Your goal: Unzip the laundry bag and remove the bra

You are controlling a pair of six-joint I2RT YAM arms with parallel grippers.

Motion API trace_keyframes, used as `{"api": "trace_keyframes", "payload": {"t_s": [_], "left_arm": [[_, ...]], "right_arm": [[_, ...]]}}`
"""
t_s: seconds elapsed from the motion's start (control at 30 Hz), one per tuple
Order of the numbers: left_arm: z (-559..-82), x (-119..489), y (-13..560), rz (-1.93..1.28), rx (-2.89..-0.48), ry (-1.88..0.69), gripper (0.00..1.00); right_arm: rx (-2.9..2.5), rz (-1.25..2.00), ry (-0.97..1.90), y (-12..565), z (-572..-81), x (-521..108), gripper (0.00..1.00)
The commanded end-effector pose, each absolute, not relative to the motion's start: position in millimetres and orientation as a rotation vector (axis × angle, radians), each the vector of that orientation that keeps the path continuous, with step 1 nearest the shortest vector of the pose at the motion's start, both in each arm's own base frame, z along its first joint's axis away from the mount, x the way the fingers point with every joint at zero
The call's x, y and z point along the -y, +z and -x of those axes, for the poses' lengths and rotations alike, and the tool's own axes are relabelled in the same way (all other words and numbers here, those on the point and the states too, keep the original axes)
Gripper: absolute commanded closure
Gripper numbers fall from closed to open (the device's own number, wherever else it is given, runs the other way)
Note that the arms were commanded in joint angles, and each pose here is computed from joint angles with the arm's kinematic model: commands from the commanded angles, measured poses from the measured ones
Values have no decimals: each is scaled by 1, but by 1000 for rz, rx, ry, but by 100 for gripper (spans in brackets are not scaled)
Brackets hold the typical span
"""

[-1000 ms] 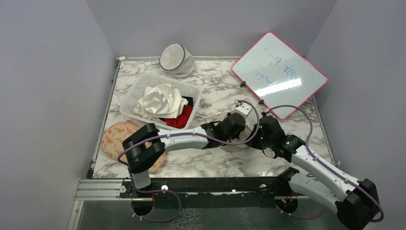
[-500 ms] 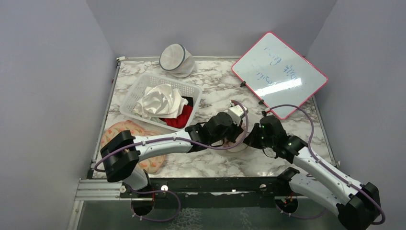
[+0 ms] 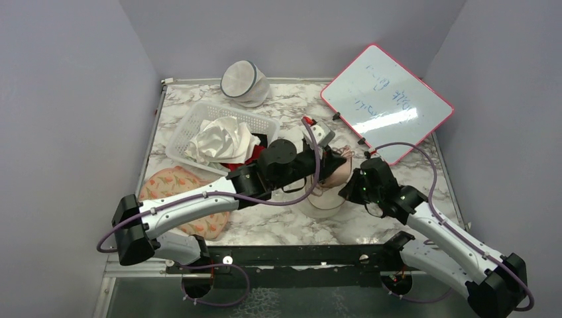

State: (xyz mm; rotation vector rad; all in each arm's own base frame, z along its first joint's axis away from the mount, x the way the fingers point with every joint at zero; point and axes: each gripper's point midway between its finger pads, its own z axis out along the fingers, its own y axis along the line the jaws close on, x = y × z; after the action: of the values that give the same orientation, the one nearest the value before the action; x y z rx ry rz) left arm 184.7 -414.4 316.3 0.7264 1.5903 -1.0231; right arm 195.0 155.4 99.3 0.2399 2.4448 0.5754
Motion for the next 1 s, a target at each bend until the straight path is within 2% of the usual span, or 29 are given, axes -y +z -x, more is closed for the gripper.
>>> {"api": "trace_keyframes", "payload": {"t_s": [0.0,0.27,0.53,0.77,0.97], "left_arm": [[-193,394,355,-701,-1560,-939,100],[-260,305,351,-503,-1723,-610,100],[-328,190,344,-280,-1809,-92,100],[-364,165,319,-275,-1848,28,100],[-391,165,265,-360,-1894,138,100]], "right_arm": [[-2402,-234,580,106,-197,-154,99],[-2402,-205,604,112,-196,-158,98],[-2404,-209,615,109,-194,-159,98],[-2414,-208,624,107,-194,-161,98],[-2434,-203,614,104,-194,-162,98]]}}
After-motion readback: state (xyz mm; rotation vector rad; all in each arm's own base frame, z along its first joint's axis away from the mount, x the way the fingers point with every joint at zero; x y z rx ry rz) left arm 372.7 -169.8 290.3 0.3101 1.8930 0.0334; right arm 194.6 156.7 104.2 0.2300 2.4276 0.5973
